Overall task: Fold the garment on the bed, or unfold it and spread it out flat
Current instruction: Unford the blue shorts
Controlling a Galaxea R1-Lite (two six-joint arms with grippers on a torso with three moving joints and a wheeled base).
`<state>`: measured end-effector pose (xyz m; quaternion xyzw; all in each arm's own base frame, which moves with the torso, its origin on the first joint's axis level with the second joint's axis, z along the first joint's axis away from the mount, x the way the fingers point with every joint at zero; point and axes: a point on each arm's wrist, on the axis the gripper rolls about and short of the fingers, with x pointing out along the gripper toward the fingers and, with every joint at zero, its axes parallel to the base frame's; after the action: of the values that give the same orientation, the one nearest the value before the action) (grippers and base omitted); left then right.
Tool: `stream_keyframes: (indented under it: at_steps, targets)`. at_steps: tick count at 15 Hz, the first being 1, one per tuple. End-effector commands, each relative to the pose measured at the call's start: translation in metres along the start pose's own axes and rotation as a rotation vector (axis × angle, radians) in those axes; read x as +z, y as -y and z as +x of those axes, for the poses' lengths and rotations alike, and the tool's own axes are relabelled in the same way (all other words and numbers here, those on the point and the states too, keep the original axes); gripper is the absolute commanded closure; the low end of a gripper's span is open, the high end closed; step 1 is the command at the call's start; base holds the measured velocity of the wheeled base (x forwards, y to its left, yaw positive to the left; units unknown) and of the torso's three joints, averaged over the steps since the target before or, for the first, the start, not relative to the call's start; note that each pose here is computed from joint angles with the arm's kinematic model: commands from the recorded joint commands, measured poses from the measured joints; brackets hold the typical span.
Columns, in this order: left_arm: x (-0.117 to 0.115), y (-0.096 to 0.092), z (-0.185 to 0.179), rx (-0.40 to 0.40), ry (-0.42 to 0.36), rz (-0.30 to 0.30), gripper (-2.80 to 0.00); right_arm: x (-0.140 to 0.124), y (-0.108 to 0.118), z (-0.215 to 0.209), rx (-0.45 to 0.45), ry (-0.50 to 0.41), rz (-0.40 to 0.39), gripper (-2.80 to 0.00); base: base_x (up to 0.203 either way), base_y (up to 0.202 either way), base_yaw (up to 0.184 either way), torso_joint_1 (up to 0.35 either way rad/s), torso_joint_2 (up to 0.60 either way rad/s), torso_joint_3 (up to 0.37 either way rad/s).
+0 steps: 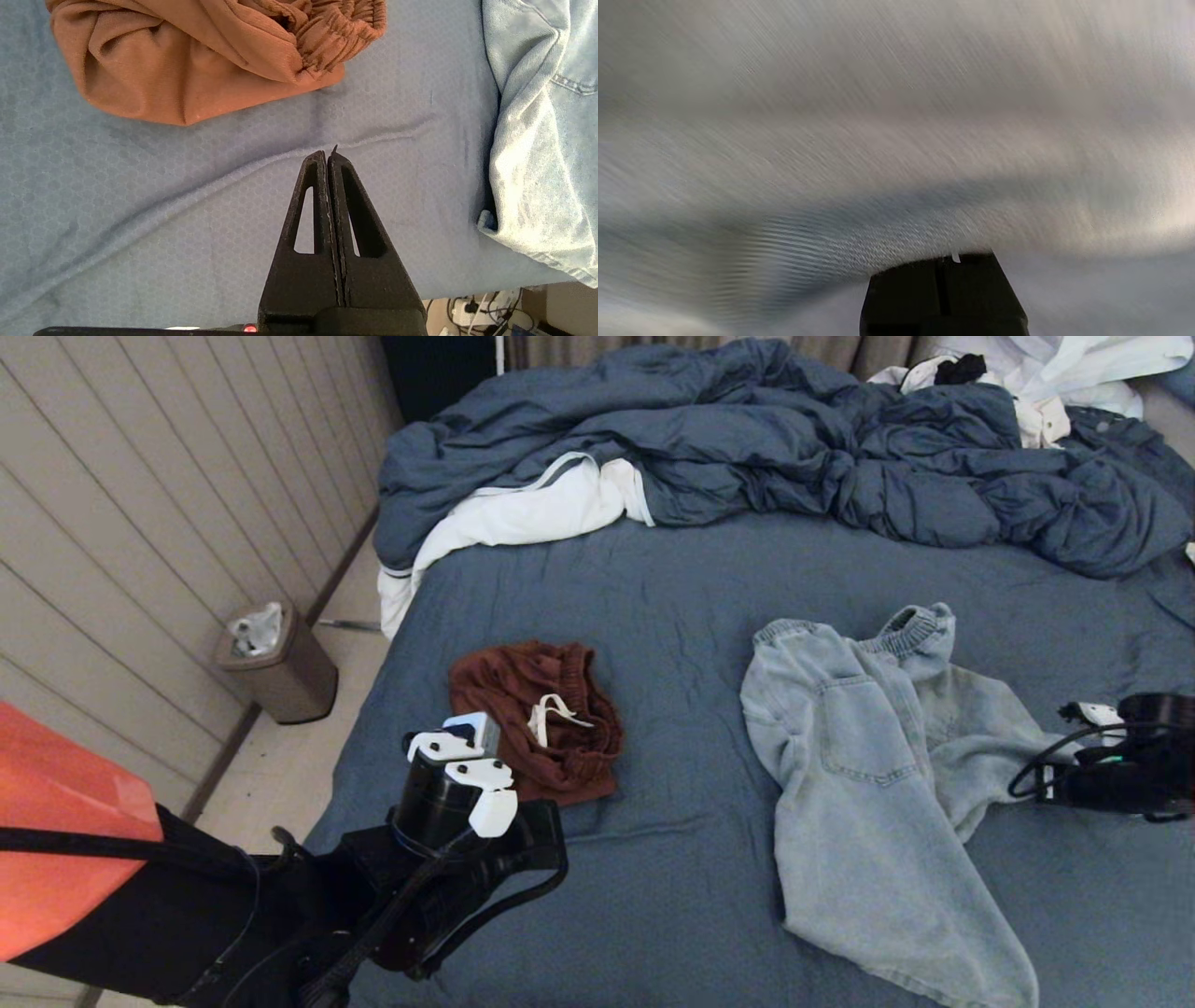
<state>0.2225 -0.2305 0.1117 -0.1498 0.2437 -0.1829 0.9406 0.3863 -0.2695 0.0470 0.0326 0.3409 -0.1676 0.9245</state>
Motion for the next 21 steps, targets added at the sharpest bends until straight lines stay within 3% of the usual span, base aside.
stream_keyframes:
  at_steps: [1, 4, 9, 12, 17, 19, 21]
  targets:
    - [0.0, 0.0, 0.0, -0.004, 0.002, -0.008, 0.0, 0.018, -0.018, 0.001, -0.01, 0.117, 0.031, 0.0, 0.0, 0.0, 0.0, 0.0, 0.0, 0.0]
    - [0.001, 0.002, 0.001, -0.053, 0.012, -0.053, 0.0, 0.055, -0.035, -0.025, -0.022, 0.39, 0.115, 0.0, 0.0, 0.0, 0.0, 0.0, 0.0, 0.0]
    - [-0.002, 0.002, 0.004, -0.059, 0.018, -0.054, 0.0, 0.098, -0.077, -0.084, -0.037, 0.55, 0.163, 0.0, 0.0, 0.0, 0.0, 0.0, 0.0, 0.0]
    - [-0.001, 0.002, 0.004, -0.06, 0.019, -0.055, 0.0, 0.095, -0.103, -0.075, -0.024, 0.538, 0.153, 0.0, 0.0, 0.0, 0.0, 0.0, 0.0, 0.0]
    - [-0.001, 0.002, 0.004, -0.06, 0.019, -0.055, 0.0, 0.084, -0.11, -0.038, -0.038, 0.491, 0.141, 0.0, 0.0, 0.0, 0.0, 0.0, 0.0, 0.0]
    - [-0.002, 0.002, 0.004, -0.06, 0.018, -0.054, 0.0, 0.086, -0.1, -0.049, -0.058, 0.499, 0.146, 0.0, 0.0, 0.0, 0.0, 0.0, 0.0, 0.0]
    - [-0.001, 0.002, 0.004, -0.06, 0.019, -0.055, 0.0, 0.084, -0.075, -0.059, -0.104, 0.492, 0.14, 0.0, 0.0, 0.0, 0.0, 0.0, 0.0, 0.0]
